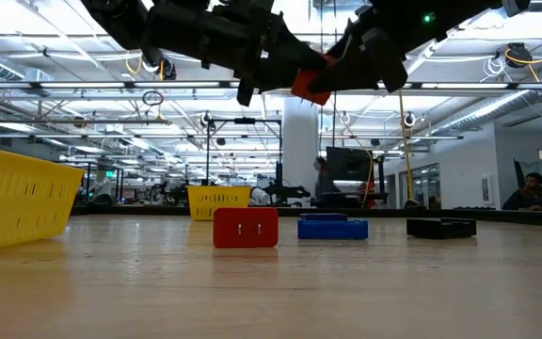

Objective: Pick & Place Office items
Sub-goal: Put right red charger adapter into the top yellow bin, then put the red charger adapter into the top yellow bin

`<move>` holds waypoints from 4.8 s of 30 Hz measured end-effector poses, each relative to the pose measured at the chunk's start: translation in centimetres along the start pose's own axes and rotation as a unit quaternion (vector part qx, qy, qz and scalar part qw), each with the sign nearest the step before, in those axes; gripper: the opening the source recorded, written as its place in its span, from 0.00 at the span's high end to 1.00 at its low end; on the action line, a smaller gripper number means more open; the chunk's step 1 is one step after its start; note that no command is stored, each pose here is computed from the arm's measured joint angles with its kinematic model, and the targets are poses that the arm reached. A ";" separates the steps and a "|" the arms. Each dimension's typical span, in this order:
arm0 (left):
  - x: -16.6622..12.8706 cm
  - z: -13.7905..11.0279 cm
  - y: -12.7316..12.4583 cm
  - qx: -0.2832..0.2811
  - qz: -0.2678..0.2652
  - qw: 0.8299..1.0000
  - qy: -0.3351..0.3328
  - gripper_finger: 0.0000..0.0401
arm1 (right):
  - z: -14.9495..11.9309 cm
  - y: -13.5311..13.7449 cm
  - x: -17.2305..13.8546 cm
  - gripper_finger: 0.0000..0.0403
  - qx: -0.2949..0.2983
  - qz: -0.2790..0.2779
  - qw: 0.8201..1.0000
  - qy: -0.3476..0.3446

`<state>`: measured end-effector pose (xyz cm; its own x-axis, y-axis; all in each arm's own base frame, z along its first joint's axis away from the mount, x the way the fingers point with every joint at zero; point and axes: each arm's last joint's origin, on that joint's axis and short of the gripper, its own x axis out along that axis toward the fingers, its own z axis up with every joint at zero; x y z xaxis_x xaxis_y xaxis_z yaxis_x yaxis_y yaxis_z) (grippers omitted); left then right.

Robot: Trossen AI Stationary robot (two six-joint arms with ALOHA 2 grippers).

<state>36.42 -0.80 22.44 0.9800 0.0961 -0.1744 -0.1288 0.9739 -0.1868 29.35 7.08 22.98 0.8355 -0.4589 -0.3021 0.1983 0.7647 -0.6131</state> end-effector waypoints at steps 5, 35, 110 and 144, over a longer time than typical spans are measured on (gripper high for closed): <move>0.0 0.1 0.0 0.008 0.007 1.000 -0.005 0.70 | 0.0 0.0 0.0 0.30 0.000 0.000 1.000 0.000; -6.6 -2.5 8.0 -0.078 0.085 0.991 -0.073 0.70 | -0.7 -2.3 -6.3 0.29 0.134 -0.002 0.991 -0.016; -7.3 -7.6 16.4 -0.269 0.294 0.916 -0.038 0.56 | -5.9 -4.5 -4.0 0.31 0.232 0.129 0.963 -0.054; -9.1 -1.7 10.6 -0.124 0.077 0.987 -0.064 0.31 | -5.0 -4.3 -4.3 0.31 0.277 0.197 0.936 -0.097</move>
<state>25.91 8.27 20.43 0.9548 0.2801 -0.0993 -0.2960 0.8669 -0.4010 22.30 3.53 23.26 0.9665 -0.0431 -0.2532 0.0460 0.9989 0.0053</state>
